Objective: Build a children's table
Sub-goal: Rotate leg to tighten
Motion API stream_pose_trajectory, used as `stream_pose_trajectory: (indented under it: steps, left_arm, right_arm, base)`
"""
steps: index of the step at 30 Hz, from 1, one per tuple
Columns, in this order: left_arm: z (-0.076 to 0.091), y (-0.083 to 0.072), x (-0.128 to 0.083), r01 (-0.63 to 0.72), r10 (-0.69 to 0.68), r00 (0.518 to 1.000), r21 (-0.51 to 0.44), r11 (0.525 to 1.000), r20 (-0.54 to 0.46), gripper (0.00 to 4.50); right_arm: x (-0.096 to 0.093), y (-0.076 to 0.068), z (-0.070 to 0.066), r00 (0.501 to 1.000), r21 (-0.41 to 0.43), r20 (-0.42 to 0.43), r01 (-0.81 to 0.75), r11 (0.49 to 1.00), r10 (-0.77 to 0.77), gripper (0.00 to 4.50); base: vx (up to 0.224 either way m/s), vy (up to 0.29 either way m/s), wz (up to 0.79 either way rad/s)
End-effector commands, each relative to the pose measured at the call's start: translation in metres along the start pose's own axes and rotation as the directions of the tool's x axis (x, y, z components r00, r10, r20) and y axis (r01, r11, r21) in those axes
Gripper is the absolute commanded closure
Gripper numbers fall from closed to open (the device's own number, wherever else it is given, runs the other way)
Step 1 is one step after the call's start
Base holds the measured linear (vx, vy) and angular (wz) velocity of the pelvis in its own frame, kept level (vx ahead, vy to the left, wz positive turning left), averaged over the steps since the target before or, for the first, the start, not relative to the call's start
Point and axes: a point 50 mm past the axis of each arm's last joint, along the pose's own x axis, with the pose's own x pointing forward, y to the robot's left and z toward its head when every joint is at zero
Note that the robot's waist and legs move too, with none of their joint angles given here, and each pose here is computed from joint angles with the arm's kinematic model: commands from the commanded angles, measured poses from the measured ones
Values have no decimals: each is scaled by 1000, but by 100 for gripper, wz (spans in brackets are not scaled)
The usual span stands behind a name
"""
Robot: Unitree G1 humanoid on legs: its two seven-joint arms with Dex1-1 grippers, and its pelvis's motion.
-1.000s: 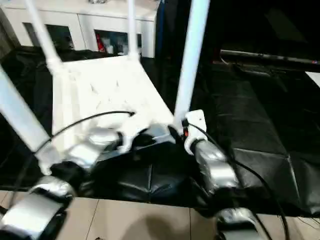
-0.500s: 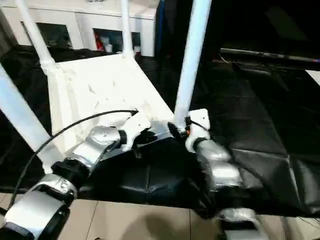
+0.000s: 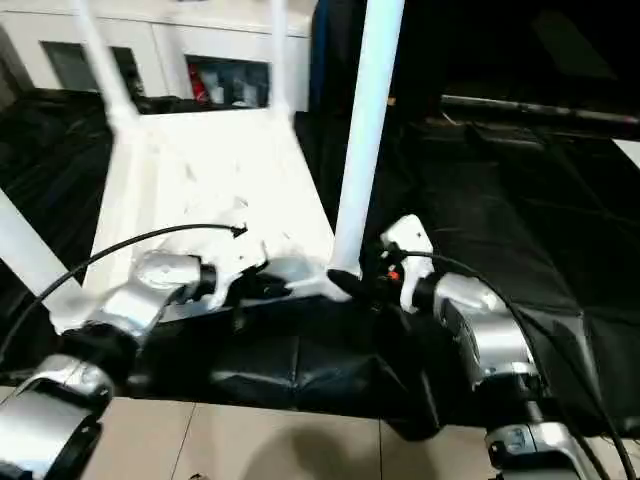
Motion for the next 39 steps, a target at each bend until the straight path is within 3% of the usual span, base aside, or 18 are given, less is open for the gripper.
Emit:
stream_pose_trajectory:
  steps: [1,19,26,34,39]
  left_arm:
    - [-4,-12,8,69,-66,996,-46,997,60,450]
    - [-6,-11,1,52,-49,997,-56,997,59,450]
    - [-5,-11,6,34,-31,998,-68,997,57,450]
    - [7,-5,34,-115,119,993,-102,988,28,450]
    - [24,0,56,-263,266,964,-143,954,0,450]
  right_arm:
    - [1,1,0,999,-25,-30,-35,999,35,65]
    - [6,2,-2,997,-20,-18,-75,997,74,227]
    - [8,4,-11,999,12,-25,-30,999,30,251]
    - [29,13,-37,972,114,-62,235,965,-229,254]
    - [53,19,-39,892,214,-96,452,866,-442,254]
  base:
    - [0,0,0]
    - [0,0,0]
    - [0,0,0]
    - [0,0,0]
    - [0,0,0]
